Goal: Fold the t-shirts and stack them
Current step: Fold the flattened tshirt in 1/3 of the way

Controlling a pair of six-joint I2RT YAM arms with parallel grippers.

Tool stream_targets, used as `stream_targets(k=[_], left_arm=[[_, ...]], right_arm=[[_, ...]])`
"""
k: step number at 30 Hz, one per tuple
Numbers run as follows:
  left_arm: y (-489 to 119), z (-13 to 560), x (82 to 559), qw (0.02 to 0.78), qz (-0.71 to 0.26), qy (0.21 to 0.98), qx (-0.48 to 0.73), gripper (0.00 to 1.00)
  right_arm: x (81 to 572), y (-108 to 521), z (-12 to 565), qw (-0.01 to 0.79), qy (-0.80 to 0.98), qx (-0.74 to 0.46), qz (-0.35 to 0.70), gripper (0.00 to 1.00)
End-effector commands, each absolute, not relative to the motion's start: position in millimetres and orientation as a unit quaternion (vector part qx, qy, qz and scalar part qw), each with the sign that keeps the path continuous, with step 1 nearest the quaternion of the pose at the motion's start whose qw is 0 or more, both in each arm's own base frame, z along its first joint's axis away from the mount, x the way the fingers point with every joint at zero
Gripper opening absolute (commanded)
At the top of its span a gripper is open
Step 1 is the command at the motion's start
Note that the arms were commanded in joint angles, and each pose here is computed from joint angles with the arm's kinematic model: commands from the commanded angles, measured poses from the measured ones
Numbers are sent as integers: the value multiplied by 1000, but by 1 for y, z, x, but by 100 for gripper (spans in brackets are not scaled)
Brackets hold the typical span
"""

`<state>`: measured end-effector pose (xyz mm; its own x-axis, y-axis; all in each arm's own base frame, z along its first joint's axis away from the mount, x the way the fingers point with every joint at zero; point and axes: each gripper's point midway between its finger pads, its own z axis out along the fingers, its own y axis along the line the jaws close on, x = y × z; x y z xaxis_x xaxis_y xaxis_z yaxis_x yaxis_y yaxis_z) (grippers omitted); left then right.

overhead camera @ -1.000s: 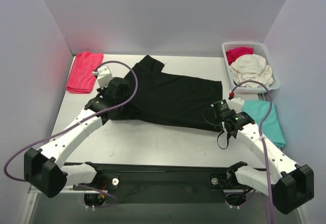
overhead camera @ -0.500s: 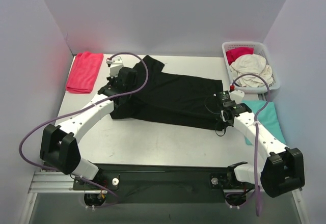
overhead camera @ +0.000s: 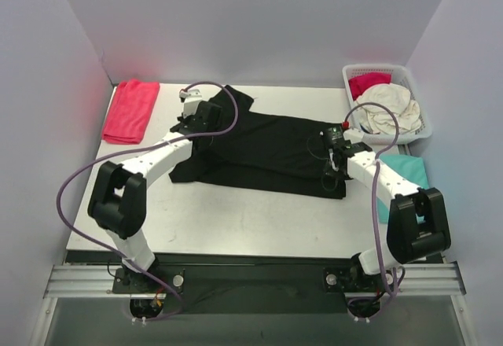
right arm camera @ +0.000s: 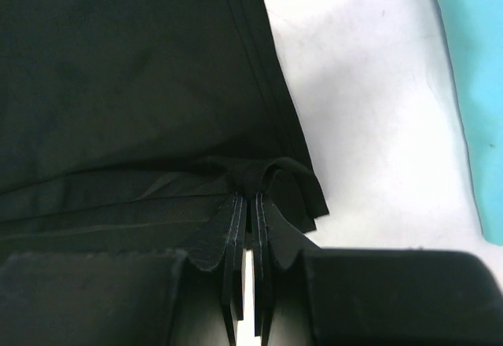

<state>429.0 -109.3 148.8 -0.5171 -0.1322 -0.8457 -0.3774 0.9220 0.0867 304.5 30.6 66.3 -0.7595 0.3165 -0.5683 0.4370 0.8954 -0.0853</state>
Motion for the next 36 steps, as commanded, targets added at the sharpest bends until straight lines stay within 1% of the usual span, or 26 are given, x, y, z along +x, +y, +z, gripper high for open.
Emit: stream_targets(k=[1,5,6,7,8,10,11,12,14,15,16,17,18,20,22,26,27,29,30,33,36], left_arm=[[-114,159,456,490,114,848,-168,0],[-117,147,472,481,113,852,-172,0],[-119,147,480,483,111,850,-176,0],[-119,146,484,484,111,850,-178,0],[-120,148,488,486,110,849,-178,0],[-122,152,501,495,109,842,-185,0],[-123,153,505,499,108,840,-185,3],[-126,151,512,503,104,837,-187,8],[-134,161,524,523,87,827,-187,26],[-138,166,533,538,76,819,-186,33],[-141,170,537,545,69,815,-183,38],[-146,173,541,550,58,815,-175,47],[-148,174,544,553,59,814,-167,51],[-147,176,545,554,66,814,-161,64],[-142,174,539,546,80,818,-160,66],[-128,160,506,515,91,836,-168,67],[-120,148,487,495,97,845,-177,67],[-117,133,467,471,92,859,-181,66],[-111,118,448,452,93,868,-187,66],[-101,88,413,419,98,883,-188,65],[-92,77,398,407,113,887,-188,64]], right_arm=[[323,27,75,290,927,208,-115,0],[336,24,71,284,926,218,-122,0],[341,23,73,286,924,222,-122,1],[342,22,68,280,925,224,-128,4],[344,20,66,277,924,227,-131,19],[348,17,61,271,923,235,-138,39],[350,15,62,273,921,239,-144,52],[350,15,61,273,919,243,-145,56],[353,15,61,273,918,246,-147,62],[352,15,61,273,918,247,-146,62],[353,17,64,276,918,245,-144,62],[352,18,64,276,919,243,-143,62],[350,17,66,279,918,243,-145,62],[345,20,70,282,919,234,-143,62],[342,22,75,289,918,232,-140,62],[330,40,74,289,927,201,-128,62],[327,44,72,286,929,195,-129,62],[322,52,71,285,933,182,-125,62],[319,59,69,283,935,176,-121,62],[310,70,57,264,944,166,-106,62],[304,78,46,246,952,154,-99,62]])
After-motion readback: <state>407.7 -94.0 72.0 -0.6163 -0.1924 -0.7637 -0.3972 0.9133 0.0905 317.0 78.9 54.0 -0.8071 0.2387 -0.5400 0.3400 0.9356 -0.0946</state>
